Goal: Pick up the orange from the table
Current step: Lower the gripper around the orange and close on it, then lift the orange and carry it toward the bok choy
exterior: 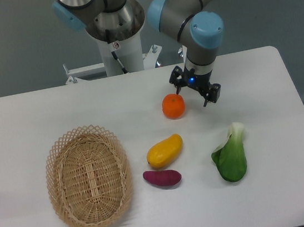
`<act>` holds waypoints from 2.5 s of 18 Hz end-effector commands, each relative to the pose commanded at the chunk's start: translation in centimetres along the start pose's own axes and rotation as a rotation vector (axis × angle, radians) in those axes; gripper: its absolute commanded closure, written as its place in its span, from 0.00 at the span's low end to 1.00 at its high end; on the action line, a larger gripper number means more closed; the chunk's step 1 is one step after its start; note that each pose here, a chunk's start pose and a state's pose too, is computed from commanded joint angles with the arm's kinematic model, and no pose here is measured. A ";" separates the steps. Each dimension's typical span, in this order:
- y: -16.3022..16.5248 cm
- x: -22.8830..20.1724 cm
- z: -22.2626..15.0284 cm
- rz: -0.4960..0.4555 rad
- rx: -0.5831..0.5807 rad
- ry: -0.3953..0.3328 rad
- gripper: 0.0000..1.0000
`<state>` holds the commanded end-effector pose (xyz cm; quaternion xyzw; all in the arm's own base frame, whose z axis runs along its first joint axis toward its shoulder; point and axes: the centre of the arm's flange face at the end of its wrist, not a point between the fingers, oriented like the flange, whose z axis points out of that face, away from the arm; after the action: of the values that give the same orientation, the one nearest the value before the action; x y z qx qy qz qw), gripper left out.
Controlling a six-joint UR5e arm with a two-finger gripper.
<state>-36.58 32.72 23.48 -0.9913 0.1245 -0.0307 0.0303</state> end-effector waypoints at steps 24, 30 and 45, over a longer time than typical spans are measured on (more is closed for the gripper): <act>-1.8 3.7 4.0 0.025 -0.033 0.074 0.28; -2.3 2.0 2.5 0.030 -0.027 0.035 0.42; -4.3 -6.6 -5.0 0.028 0.010 -0.132 0.42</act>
<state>-42.27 38.27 28.42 -0.9892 0.1357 0.0344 0.0438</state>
